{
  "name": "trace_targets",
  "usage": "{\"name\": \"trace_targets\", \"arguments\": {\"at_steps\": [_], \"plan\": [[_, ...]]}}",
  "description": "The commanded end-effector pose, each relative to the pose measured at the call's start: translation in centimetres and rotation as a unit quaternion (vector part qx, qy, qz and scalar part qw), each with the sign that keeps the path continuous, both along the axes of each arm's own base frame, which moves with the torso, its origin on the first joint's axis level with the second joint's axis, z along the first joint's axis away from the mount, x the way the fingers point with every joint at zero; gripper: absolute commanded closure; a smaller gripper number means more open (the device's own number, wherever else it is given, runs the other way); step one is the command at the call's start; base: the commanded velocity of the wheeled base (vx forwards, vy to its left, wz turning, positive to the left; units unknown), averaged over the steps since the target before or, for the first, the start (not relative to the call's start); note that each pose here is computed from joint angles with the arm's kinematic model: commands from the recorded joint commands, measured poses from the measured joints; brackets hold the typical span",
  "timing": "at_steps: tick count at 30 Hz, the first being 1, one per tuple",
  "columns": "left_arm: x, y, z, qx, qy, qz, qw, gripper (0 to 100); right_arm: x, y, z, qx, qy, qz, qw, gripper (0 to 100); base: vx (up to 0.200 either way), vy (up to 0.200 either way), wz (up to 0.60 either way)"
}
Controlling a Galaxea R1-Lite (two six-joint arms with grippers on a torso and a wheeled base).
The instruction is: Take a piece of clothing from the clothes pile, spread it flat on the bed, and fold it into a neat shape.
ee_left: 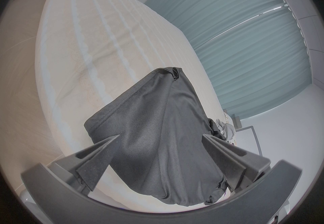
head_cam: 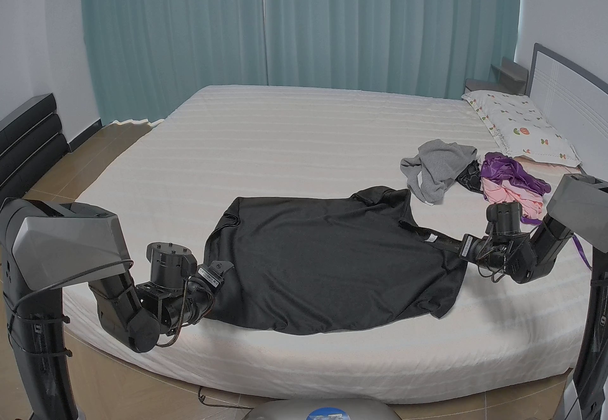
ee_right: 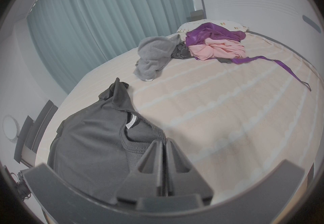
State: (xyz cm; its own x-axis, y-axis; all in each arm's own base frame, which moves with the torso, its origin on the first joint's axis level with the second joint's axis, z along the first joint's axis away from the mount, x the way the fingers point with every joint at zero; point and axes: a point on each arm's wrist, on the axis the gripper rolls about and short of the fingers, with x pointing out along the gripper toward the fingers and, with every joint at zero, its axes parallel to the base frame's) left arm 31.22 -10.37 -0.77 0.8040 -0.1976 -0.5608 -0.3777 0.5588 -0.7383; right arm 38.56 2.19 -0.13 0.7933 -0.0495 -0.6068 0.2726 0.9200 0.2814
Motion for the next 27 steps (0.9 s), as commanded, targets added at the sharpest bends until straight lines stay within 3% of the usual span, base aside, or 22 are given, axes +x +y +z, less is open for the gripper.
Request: {"name": "trace_targets", "arguments": {"at_steps": [1,7,11,16,20,27], "plan": [[0.0,0.0,-0.1,0.000,0.001,0.000,1.0000,0,-0.1,-1.8,-0.4,0.010,0.006,-0.011,0.9999,0,0.000,0.000,0.00],[0.0,0.0,-0.1,0.001,0.001,0.000,1.0000,0,-0.8,-2.3,0.3,0.050,0.004,-0.010,0.9987,0,0.000,0.000,0.00],[-0.2,0.1,-0.1,0.003,0.006,0.000,1.0000,0,-3.2,-1.6,1.1,0.085,0.022,0.028,0.9958,0,0.000,0.000,0.00],[-1.0,0.2,0.0,0.020,0.014,-0.011,0.9996,0,-5.4,-0.7,1.0,0.094,0.036,0.049,0.9937,0,0.000,0.000,0.00],[-2.2,0.5,-0.7,0.067,0.046,-0.039,0.9959,0,-7.4,-0.3,0.9,0.097,0.032,0.051,0.9934,0,0.000,0.000,0.00],[-2.3,0.7,-0.6,0.081,0.068,-0.036,0.9938,0,-8.5,-0.4,0.3,0.096,0.029,0.051,0.9936,0,0.000,0.000,0.00]]}}
